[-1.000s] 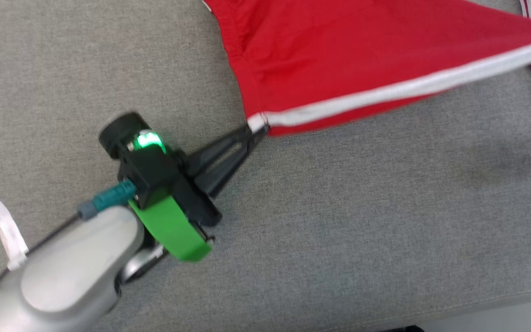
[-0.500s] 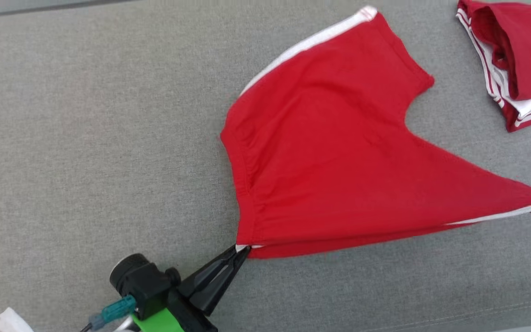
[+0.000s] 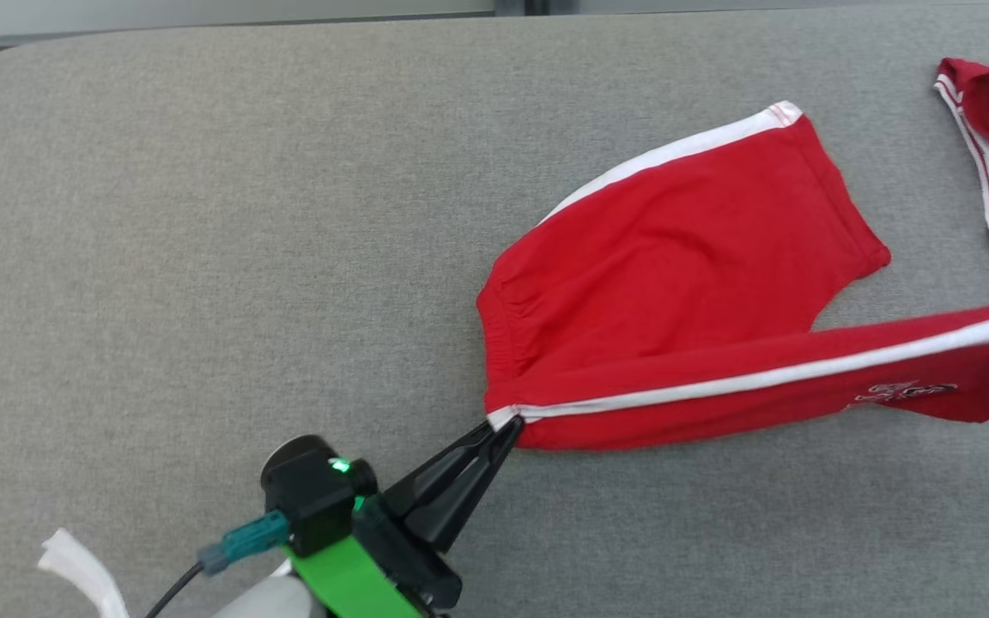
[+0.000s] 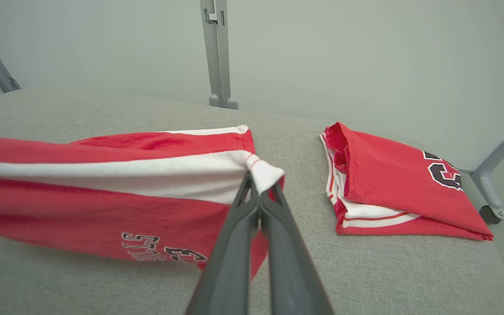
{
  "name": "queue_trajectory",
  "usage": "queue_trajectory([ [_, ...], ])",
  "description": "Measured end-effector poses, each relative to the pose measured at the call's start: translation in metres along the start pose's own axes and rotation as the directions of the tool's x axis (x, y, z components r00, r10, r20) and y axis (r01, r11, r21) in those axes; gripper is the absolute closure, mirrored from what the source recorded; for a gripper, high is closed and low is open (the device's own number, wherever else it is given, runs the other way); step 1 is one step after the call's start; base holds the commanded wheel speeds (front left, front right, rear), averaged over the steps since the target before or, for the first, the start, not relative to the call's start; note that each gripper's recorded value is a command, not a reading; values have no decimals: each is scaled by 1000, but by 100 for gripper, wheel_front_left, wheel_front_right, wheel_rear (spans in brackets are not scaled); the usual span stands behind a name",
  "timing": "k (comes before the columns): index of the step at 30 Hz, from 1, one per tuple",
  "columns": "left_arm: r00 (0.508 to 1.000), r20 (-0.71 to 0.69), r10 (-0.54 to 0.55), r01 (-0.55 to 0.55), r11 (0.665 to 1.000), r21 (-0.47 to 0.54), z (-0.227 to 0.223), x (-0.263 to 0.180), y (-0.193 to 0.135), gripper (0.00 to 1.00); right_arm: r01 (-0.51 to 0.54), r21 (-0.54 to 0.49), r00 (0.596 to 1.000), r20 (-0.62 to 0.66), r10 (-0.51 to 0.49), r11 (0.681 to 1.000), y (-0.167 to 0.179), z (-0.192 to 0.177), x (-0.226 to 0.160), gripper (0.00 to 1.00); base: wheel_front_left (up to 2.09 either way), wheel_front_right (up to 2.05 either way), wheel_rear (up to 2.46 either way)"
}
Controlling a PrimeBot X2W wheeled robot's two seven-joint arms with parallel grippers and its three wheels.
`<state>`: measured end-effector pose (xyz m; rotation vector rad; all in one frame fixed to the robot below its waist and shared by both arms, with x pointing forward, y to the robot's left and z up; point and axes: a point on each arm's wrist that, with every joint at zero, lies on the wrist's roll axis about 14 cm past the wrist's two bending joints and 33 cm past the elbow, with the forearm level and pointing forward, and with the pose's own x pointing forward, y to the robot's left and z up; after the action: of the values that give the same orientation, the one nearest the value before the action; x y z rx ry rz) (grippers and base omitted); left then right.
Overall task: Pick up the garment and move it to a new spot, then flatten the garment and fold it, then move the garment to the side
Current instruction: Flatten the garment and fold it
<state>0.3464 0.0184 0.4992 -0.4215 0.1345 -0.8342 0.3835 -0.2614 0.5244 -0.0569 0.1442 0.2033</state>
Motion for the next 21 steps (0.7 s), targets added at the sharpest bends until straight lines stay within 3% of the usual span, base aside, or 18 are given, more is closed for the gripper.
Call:
queue_trajectory([
  [4,1000,-12,23,-24,994,-110,-8,16,8,100,-57,-71,997,-57,53,996,-3,2,41,100,0,0,0],
  [12,997,21,79,-67,937,-343,6,48,38,100,-140,-177,981,-154,113,974,-11,2,113,100,0,0,0],
  [21,978,-87,190,-209,906,-369,-12,56,101,100,-227,-155,950,-252,184,962,3,-29,180,100,0,0,0],
])
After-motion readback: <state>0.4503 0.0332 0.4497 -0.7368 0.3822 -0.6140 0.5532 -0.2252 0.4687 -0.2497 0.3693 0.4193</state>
